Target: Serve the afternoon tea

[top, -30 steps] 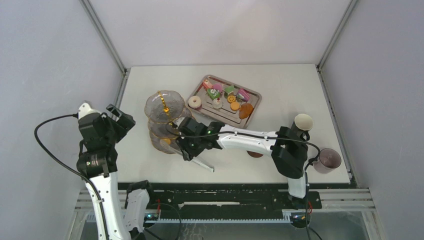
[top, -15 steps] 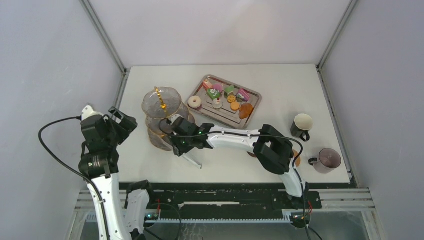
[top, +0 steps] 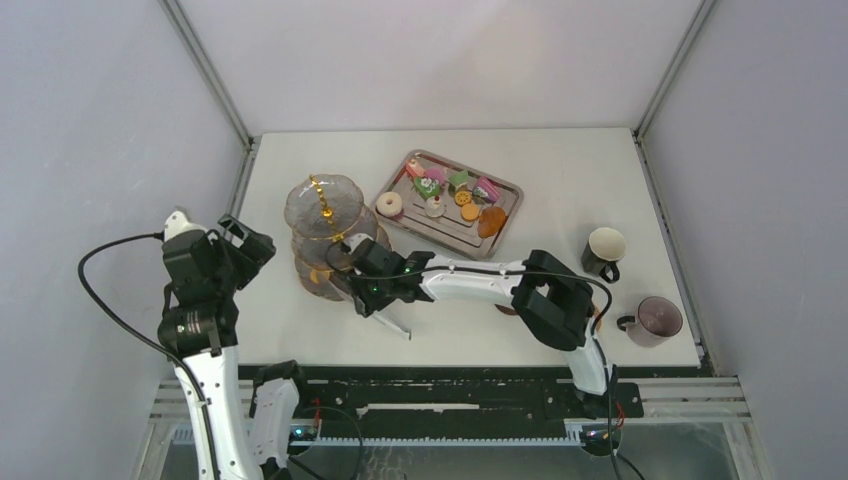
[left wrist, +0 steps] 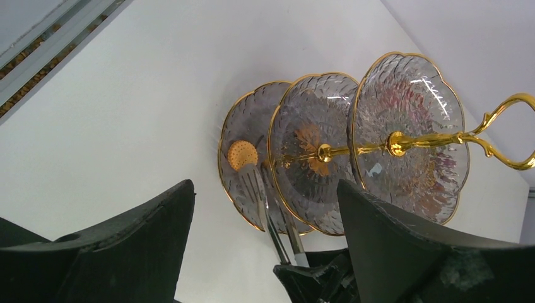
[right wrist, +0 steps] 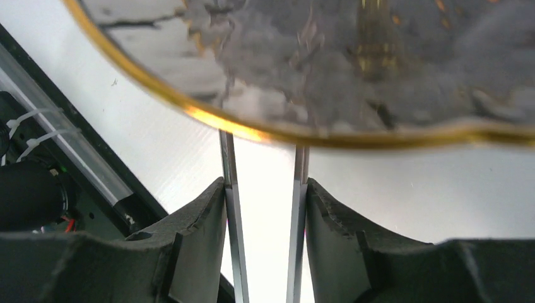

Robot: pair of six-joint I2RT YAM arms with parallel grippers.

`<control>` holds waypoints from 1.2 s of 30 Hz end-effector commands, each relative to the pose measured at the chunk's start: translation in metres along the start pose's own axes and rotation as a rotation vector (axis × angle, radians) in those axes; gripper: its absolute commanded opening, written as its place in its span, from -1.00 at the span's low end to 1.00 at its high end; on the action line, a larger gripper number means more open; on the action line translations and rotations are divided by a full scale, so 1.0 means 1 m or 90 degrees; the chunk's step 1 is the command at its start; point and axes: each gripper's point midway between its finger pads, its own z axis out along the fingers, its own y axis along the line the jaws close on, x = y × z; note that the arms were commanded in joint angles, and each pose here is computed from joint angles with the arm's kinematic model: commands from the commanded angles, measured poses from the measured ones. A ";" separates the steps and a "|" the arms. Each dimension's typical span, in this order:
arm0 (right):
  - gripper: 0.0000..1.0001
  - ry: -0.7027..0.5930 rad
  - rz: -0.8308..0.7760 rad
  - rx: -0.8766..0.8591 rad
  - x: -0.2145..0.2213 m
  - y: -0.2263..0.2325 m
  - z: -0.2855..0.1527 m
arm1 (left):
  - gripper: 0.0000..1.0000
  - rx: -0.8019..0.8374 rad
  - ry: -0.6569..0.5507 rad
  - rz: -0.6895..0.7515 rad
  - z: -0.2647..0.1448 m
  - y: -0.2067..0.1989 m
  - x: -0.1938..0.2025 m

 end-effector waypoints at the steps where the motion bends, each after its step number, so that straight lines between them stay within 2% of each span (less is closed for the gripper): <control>1: 0.02 -0.075 -0.009 -0.042 -0.034 0.019 -0.052 | 0.77 0.010 -0.040 0.045 -0.012 -0.008 -0.021; 5: -0.03 -0.083 -0.034 -0.043 -0.027 0.015 -0.082 | 0.82 -0.022 -0.083 0.074 -0.028 -0.004 -0.041; 7: -0.11 -0.073 -0.043 -0.035 -0.017 0.008 -0.094 | 0.83 -0.025 -0.085 0.079 -0.031 -0.004 -0.044; 11: -0.31 -0.051 -0.045 0.002 0.007 -0.019 -0.117 | 0.83 -0.007 -0.087 0.084 -0.030 -0.010 -0.047; 17: -0.39 -0.041 -0.010 0.082 0.028 -0.068 -0.155 | 0.84 -0.020 -0.100 0.086 -0.030 -0.008 -0.053; 23: -0.39 -0.054 0.068 0.186 0.023 -0.143 -0.178 | 0.84 0.005 -0.093 0.079 -0.027 -0.017 -0.052; 29: -0.29 -0.046 0.173 0.279 0.016 -0.226 -0.175 | 0.84 0.007 -0.089 0.079 -0.025 -0.017 -0.051; 36: -0.13 -0.025 0.204 0.297 -0.004 -0.267 -0.162 | 0.85 0.008 -0.084 0.082 -0.021 -0.018 -0.051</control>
